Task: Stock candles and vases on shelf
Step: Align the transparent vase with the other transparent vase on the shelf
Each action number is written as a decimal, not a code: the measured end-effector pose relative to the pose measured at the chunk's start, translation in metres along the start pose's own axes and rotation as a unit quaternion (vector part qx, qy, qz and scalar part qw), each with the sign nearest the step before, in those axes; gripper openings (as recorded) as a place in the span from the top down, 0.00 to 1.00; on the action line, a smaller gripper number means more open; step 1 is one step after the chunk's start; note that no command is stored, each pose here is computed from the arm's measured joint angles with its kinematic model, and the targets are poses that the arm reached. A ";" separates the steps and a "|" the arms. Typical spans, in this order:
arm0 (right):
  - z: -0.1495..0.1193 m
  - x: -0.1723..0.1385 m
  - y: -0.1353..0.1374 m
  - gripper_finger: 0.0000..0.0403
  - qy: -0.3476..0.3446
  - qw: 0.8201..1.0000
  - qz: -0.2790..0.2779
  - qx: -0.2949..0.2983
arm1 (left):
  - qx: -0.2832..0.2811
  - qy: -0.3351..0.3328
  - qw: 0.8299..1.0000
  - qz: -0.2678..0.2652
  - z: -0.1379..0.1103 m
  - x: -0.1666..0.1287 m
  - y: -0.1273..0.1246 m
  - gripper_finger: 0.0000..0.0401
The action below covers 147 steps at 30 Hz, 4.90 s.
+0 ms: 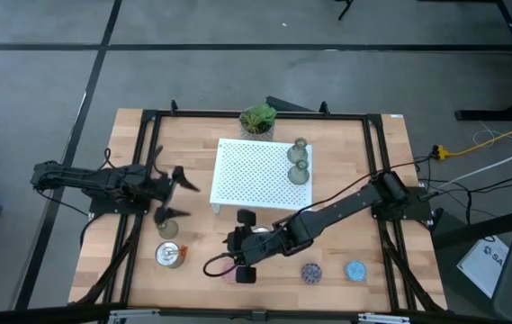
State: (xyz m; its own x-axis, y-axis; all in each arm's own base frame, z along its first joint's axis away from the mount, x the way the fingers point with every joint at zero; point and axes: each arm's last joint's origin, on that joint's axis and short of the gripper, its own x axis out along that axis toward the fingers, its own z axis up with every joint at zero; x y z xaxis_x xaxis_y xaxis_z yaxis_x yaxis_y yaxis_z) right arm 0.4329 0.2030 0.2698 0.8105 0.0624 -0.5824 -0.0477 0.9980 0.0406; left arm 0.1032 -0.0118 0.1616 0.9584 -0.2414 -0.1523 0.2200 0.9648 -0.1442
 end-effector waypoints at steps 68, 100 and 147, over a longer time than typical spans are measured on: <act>-0.004 -0.024 0.043 0.69 -0.062 0.993 0.076 -0.070 | -0.102 0.076 0.989 0.077 0.029 -0.008 -0.001 0.00; -0.111 -0.109 -0.023 0.69 -0.112 0.974 0.099 -0.169 | -0.075 0.260 0.961 0.060 0.090 0.018 -0.010 0.01; -0.130 -0.109 -0.029 0.69 -0.026 0.978 0.101 -0.180 | -0.151 0.637 0.719 0.234 0.056 0.050 -0.059 0.30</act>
State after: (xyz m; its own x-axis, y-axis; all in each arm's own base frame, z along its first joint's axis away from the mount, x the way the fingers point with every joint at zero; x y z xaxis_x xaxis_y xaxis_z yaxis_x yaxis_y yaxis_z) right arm 0.2702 0.1679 0.2260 0.7914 0.2685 -0.5491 -0.4056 0.9028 -0.1431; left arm 0.1481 -0.0748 0.2178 -0.0727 0.0170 -0.9972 -0.3051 0.9515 0.0385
